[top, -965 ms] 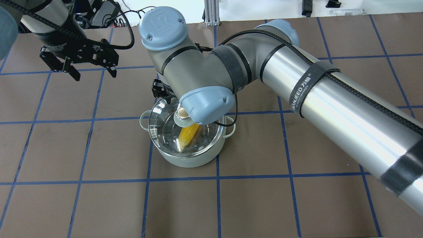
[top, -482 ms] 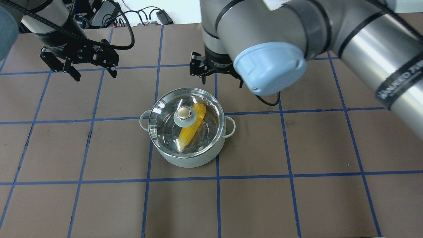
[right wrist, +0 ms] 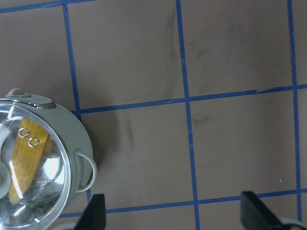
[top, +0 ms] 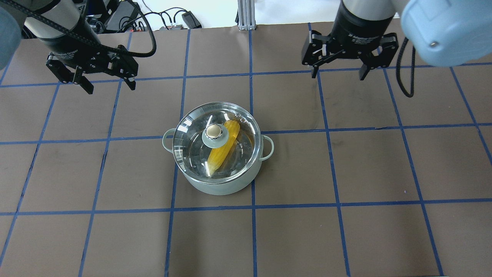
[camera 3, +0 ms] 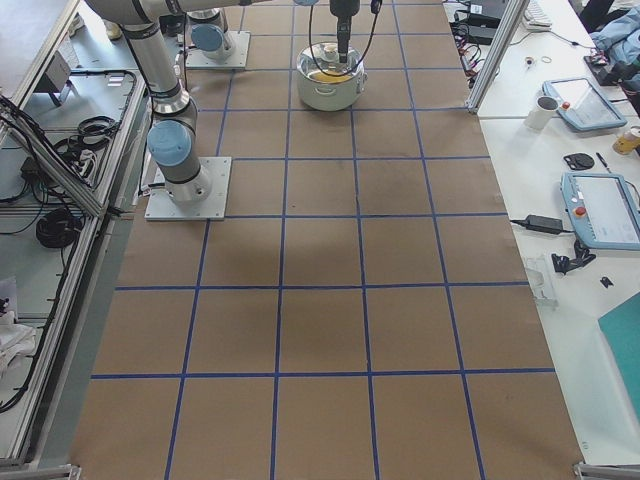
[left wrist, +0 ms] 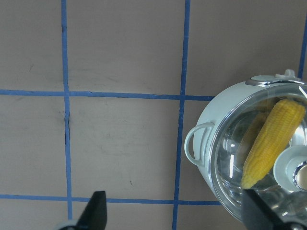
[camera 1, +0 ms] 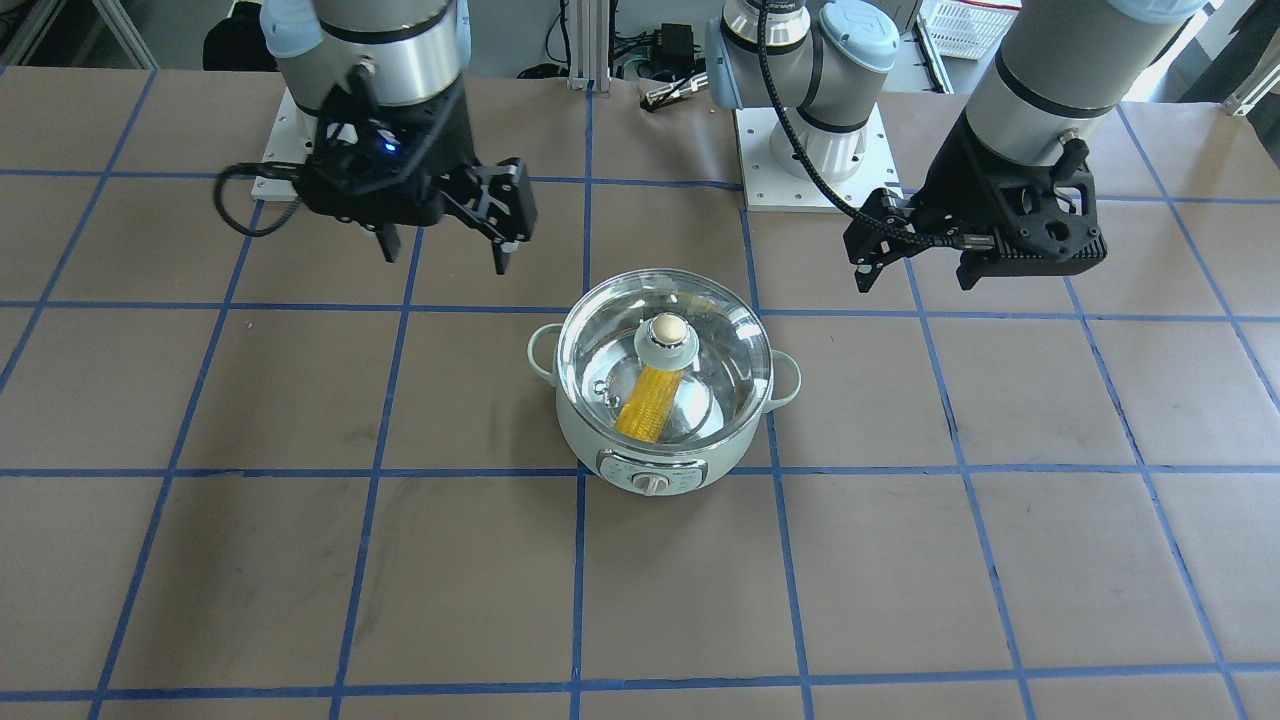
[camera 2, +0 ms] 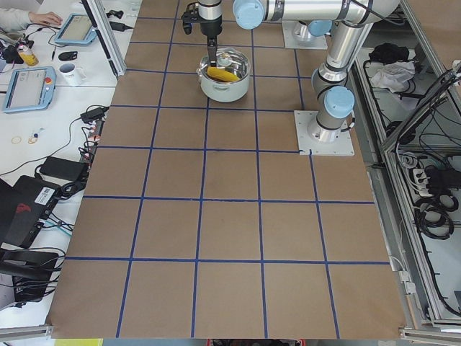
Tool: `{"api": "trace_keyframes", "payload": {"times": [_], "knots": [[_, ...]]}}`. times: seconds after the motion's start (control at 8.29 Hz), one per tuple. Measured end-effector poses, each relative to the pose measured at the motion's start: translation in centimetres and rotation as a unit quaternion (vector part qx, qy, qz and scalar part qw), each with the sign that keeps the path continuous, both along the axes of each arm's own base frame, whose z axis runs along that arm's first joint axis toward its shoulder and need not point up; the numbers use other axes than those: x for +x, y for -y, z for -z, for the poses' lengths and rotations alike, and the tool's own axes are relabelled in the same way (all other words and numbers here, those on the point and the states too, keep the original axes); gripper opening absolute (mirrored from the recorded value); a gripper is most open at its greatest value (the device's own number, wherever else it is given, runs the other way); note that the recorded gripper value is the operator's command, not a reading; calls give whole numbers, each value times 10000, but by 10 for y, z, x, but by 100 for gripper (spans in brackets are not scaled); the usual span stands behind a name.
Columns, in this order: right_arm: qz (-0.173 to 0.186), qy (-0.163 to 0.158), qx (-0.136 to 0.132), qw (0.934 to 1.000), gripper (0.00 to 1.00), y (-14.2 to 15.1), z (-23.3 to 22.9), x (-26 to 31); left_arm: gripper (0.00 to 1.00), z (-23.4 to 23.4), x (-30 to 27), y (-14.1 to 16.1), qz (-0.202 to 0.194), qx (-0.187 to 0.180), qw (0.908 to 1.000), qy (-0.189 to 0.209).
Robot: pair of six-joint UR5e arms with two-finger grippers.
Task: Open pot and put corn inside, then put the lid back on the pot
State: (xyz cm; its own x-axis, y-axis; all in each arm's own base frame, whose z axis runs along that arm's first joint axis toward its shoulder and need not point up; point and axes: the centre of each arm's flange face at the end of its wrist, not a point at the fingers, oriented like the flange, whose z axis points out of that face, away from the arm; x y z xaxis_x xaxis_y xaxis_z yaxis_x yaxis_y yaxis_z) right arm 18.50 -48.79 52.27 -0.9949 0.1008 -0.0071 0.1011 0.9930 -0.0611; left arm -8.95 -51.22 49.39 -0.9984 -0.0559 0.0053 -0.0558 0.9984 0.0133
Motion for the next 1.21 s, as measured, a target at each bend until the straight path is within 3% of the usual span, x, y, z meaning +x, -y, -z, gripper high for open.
{"api": "trace_keyframes", "payload": {"times": [0.36, 1.21], "knots": [[-182, -39, 112, 9998, 100, -2, -9, -39, 100, 0, 0, 0, -3, -1, 10000, 1], [-245, 51, 146, 9996, 100, -5, -10, -40, 100, 1, 0, 0, -7, 6, 10000, -4]]}}
